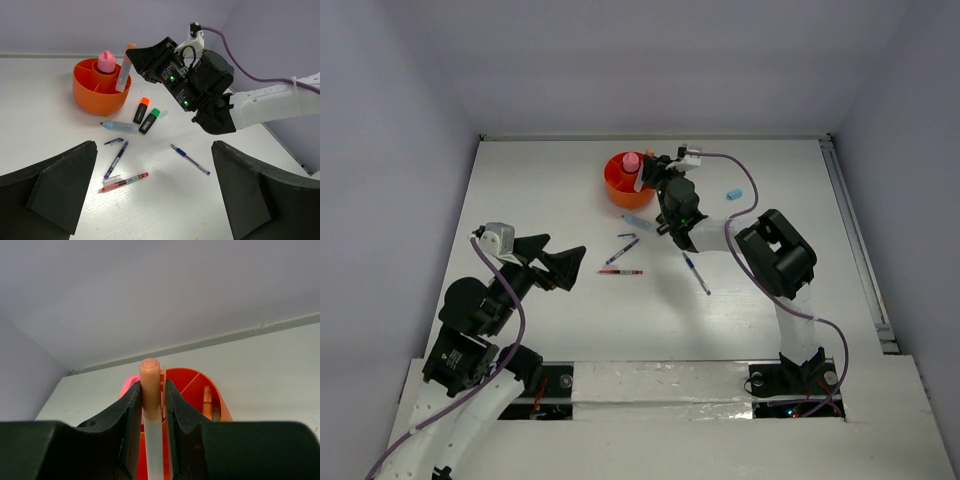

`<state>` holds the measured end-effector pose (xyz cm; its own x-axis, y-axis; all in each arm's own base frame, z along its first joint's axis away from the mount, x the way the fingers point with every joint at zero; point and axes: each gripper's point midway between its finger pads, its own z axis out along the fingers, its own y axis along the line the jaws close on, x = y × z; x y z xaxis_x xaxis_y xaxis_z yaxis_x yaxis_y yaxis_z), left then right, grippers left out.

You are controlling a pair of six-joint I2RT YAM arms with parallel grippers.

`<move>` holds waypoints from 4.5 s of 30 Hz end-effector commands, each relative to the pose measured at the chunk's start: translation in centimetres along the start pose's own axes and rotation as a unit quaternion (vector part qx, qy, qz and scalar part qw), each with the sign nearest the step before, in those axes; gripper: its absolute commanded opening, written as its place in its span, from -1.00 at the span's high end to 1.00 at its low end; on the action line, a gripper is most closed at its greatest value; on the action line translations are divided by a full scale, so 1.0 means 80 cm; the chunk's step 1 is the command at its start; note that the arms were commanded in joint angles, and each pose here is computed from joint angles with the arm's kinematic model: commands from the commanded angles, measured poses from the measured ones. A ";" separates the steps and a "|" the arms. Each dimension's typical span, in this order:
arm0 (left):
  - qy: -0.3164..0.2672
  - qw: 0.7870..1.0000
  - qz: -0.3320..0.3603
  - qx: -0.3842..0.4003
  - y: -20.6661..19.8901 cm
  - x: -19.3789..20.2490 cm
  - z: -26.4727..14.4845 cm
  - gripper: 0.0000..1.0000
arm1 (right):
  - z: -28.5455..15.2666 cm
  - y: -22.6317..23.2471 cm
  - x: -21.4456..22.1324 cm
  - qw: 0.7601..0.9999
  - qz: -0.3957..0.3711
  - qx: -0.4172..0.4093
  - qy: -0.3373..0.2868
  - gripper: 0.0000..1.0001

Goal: Sort the stationery into containers
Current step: Place the pen in the storage box, then pick up the pen from the center of the board.

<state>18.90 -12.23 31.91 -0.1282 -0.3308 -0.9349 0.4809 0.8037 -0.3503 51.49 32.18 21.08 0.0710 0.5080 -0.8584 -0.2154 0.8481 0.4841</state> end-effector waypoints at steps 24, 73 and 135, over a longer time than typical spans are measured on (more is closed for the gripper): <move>-0.013 1.000 0.006 0.020 -0.006 -0.008 0.008 -0.98 | 0.017 -0.004 -0.021 0.998 -0.011 0.026 -0.048 0.97; 0.008 1.000 0.002 0.016 0.003 0.003 0.022 -0.98 | -0.124 -0.270 -0.001 0.912 -0.020 0.151 0.381 -0.44; 0.011 1.000 0.002 0.007 0.011 0.004 0.026 -0.98 | -0.110 -0.037 0.195 0.826 -0.282 -0.183 0.453 0.57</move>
<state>20.73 -12.43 30.70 -0.1744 -0.3071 -0.9355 0.4752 0.8059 -0.3532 43.84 35.30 3.63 -0.5014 -0.4427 -0.7434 -0.6880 0.7250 0.0323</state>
